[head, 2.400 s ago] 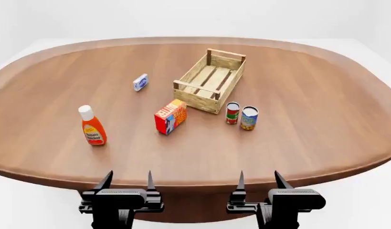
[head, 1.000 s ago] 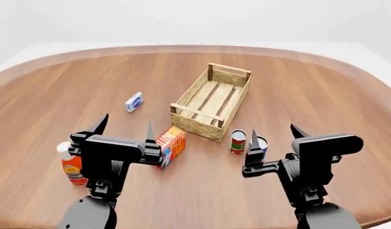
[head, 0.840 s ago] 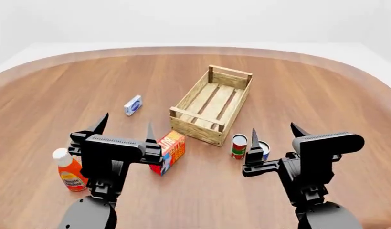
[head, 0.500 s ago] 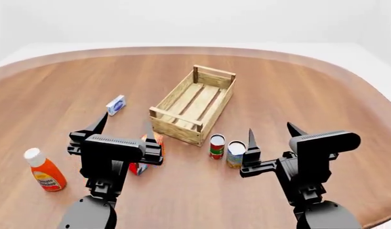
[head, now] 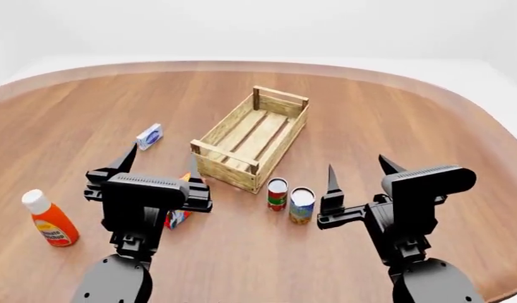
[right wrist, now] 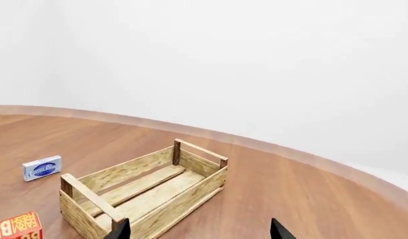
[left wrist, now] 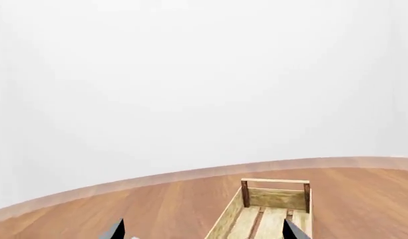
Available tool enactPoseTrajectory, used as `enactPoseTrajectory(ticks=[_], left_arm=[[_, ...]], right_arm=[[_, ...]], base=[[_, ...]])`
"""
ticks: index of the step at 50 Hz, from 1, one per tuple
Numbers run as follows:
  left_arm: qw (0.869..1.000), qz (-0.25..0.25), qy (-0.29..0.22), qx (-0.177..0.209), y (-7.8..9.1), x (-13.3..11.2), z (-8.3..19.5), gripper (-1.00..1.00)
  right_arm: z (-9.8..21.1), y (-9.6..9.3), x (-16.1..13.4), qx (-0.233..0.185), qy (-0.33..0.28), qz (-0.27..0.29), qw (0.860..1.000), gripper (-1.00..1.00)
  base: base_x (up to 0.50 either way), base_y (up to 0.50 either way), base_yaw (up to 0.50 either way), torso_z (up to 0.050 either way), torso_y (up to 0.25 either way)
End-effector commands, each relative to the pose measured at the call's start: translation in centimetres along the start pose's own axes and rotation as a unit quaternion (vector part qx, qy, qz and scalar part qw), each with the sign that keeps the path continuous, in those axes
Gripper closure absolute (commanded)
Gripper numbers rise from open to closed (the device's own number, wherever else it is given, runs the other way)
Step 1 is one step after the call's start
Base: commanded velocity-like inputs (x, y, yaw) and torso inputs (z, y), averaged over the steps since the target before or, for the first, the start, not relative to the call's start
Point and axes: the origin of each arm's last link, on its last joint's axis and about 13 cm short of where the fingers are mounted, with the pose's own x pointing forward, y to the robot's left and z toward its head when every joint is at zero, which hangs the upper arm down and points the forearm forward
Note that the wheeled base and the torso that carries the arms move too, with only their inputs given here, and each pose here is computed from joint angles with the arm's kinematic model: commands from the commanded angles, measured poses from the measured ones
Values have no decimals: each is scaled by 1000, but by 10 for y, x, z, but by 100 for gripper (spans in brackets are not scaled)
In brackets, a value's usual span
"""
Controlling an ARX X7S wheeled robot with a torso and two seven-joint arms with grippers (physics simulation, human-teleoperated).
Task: Pick up the ketchup, and put it in the wooden tray.
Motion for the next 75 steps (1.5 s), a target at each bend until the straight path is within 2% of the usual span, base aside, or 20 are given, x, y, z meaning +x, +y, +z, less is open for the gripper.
enactPoseTrajectory(ticks=[1,36,49,58,65,75], left_arm=[[1000,9,-1,0,2,1,0,-100],[1000,23,-13,1,2,7,8,-100],[999,32,-20,7,4,10,12,-100],[999,36,-22,9,5,15,14,-100],[999,40,-24,9,6,18,15,-100],[999,45,-21,8,8,20,12,-100]], right_arm=[[4,-2,4,-7,-6,7,1000,-100],[1,-3,8,-13,-4,6,1000,-100],[0,0,12,-16,2,14,1000,-100],[0,0,13,-12,3,20,1000,-100],[1,1,14,-13,0,26,1000,-100],[-1,5,17,-18,4,35,999,-100]], base=[[0,0,500,0,0],[0,0,500,0,0],[5,-19,0,0,0],[123,-451,0,0,0],[324,-293,0,0,0],[349,74,0,0,2]])
